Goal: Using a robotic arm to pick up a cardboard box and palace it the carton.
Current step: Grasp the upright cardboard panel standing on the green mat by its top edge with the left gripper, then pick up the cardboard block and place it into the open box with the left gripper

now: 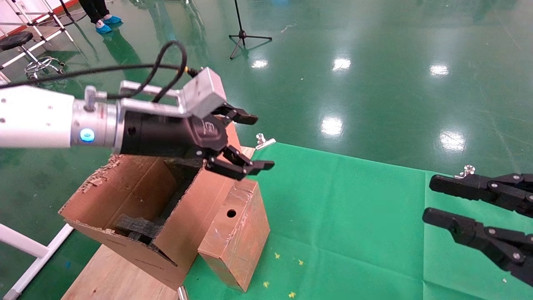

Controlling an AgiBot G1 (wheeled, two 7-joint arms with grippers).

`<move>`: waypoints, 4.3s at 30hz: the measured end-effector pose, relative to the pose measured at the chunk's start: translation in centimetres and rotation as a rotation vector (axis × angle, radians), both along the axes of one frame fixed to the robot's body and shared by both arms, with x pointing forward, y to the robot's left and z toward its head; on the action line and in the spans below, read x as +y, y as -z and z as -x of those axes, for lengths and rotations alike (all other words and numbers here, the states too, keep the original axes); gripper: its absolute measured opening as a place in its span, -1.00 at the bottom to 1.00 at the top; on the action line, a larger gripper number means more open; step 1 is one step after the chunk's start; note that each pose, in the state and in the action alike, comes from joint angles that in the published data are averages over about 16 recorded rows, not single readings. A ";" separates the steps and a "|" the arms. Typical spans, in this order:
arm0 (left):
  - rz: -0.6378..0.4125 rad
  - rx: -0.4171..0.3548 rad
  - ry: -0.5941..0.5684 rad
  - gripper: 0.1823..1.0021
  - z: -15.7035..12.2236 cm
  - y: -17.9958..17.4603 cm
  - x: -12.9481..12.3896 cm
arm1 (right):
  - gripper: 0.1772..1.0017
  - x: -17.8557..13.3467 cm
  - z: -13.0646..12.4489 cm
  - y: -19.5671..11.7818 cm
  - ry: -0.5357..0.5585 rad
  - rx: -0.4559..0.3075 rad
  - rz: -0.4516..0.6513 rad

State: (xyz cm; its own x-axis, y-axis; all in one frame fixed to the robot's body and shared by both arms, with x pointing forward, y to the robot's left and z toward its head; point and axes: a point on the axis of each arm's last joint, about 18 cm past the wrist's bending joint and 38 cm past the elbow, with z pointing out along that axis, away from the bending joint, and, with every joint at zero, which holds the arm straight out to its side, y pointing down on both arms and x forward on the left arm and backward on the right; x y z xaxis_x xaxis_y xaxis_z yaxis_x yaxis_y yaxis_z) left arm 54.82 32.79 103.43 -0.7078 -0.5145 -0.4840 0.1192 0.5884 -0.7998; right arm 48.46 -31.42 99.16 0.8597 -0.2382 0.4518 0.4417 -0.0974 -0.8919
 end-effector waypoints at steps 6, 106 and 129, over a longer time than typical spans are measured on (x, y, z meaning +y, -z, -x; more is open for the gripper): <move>0.026 0.187 -0.174 1.00 -0.7 -0.1 0.0 | -0.53 0.0 0.0 0.0 0.000 0.000 0.000; 0.105 0.128 -0.509 -0.47 0.0 -11.1 7.4 | 0.84 0.0 0.0 0.0 0.000 0.000 0.000; -0.012 0.194 -0.762 -0.53 1.4 -7.4 23.2 | 1.00 0.0 0.0 0.0 0.000 0.000 0.000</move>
State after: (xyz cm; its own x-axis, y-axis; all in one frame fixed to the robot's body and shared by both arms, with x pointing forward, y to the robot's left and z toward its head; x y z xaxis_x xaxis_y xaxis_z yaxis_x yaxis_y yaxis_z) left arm 53.43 55.95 110.81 -0.2342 -0.8876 -0.3967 -0.4617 0.4606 -0.7581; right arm 48.47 -31.43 99.16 0.8597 -0.2388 0.4515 0.4415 -0.0972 -0.8920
